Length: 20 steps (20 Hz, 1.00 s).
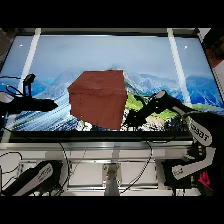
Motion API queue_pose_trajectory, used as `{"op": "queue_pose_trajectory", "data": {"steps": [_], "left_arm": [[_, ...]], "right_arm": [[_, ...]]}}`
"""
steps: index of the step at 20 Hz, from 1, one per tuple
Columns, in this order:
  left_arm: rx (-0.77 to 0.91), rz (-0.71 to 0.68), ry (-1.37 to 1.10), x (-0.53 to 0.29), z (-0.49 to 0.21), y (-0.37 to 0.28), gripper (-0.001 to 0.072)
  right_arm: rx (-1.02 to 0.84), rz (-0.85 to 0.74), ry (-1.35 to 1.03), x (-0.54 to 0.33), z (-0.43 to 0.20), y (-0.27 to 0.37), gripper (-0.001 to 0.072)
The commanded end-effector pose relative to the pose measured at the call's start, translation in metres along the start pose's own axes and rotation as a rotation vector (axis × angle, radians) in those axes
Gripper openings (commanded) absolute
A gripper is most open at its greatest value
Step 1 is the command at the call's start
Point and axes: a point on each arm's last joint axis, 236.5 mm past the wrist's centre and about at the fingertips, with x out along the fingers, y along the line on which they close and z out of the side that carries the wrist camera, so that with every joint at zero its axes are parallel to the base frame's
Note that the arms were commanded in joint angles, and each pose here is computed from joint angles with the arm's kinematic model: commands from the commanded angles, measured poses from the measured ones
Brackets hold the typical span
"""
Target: Fold the clothes and pants, and hang the long-sleeved shirts on hangers.
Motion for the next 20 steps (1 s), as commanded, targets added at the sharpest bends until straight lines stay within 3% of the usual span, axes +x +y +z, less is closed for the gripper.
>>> {"op": "queue_pose_trajectory", "data": {"steps": [1,3,5,6,11,14,15,17,18,20], "left_arm": [[-0.017,-0.032,-0.023,-0.001,0.004,-0.006,0.0006],[-0.025,-0.048,-0.028,-0.001,0.006,-0.01,0.0006],[-0.028,-0.054,-0.032,-0.001,0.006,-0.011,0.0006],[-0.028,-0.054,-0.032,-0.001,0.006,-0.011,0.0006],[-0.028,-0.054,-0.032,-0.001,0.006,-0.011,0.0006],[-0.028,-0.054,-0.032,-0.001,0.006,-0.011,0.0006],[-0.028,-0.054,-0.032,-0.001,0.006,-0.011,0.0006],[-0.028,-0.054,-0.032,-0.001,0.006,-0.011,0.0006],[-0.028,-0.054,-0.032,-0.001,0.006,-0.011,0.0006],[-0.028,-0.054,-0.031,-0.001,0.007,-0.012,0.0007]], "right_arm": [[0.068,-0.016,-0.051,0.029,0.0,0.0,0.043],[0.083,0.01,-0.09,0.03,0.009,0.007,0.046],[0.114,0.035,-0.118,0.03,0.017,0.011,0.0571],[0.124,0.049,-0.134,0.03,0.021,0.014,0.0586],[0.137,0.074,-0.207,0.035,0.037,0.025,0.0582],[0.14,0.081,-0.217,0.038,0.039,0.029,0.0543],[0.141,0.083,-0.215,0.038,0.039,0.03,0.0502],[0.14,0.089,-0.199,0.038,0.035,0.032,0.0095],[0.142,0.105,-0.18,0.039,0.031,0.035,0.0008],[0.12,0.144,-0.125,0.034,0.019,0.05,0.0006]]}}
